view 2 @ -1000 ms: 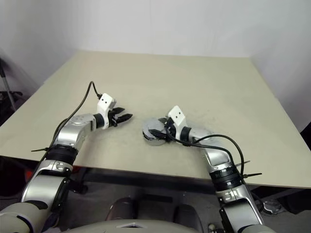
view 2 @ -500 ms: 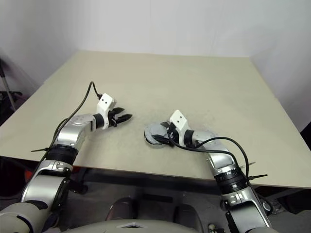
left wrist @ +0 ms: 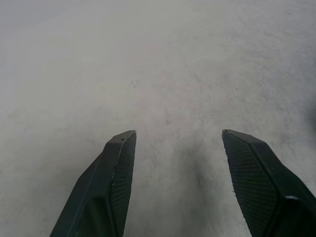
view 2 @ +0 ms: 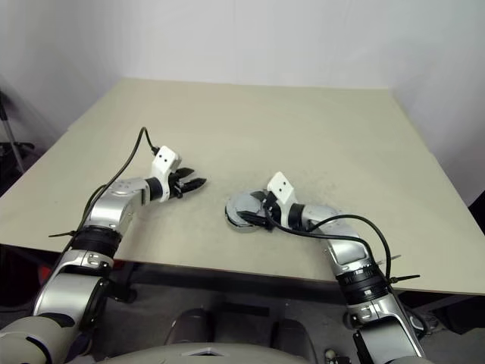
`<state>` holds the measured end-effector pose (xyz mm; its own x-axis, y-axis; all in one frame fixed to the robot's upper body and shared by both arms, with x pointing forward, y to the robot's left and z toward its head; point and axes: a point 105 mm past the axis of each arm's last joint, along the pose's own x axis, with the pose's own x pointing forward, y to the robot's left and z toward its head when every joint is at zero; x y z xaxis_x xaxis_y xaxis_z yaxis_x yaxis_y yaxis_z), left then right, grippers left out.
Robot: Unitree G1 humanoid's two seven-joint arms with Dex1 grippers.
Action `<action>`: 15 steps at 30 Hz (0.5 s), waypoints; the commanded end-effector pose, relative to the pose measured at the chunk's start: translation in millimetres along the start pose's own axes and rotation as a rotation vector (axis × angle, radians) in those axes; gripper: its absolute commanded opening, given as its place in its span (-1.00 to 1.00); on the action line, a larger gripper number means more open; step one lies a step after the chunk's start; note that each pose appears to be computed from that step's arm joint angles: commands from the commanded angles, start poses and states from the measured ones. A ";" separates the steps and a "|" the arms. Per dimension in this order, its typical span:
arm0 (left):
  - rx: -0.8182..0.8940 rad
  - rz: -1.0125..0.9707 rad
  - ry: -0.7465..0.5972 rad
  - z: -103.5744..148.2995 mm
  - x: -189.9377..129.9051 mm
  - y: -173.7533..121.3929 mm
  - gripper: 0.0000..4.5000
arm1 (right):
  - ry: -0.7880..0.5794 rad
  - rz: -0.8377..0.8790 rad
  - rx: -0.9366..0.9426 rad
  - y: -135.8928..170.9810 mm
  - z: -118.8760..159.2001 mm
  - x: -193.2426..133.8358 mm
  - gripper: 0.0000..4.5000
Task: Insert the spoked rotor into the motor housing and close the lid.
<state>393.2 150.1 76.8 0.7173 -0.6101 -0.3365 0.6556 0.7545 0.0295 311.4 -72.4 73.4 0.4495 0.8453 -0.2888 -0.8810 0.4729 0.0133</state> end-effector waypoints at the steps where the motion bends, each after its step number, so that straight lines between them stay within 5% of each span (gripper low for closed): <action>1: 0.039 0.013 -0.024 11.2 -2.8 4.2 0.31 | -0.034 0.044 -0.048 8.1 12.4 2.8 0.30; 15: 0.039 0.019 -0.010 6.5 -4.8 6.8 0.31 | -0.071 0.053 0.016 7.7 16.4 3.9 0.30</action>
<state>393.1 152.6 75.5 0.7181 -0.6044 -0.3450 0.6531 0.7565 0.0339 310.5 -69.0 74.0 0.4373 0.8548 -0.2795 -0.8848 0.4646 0.0365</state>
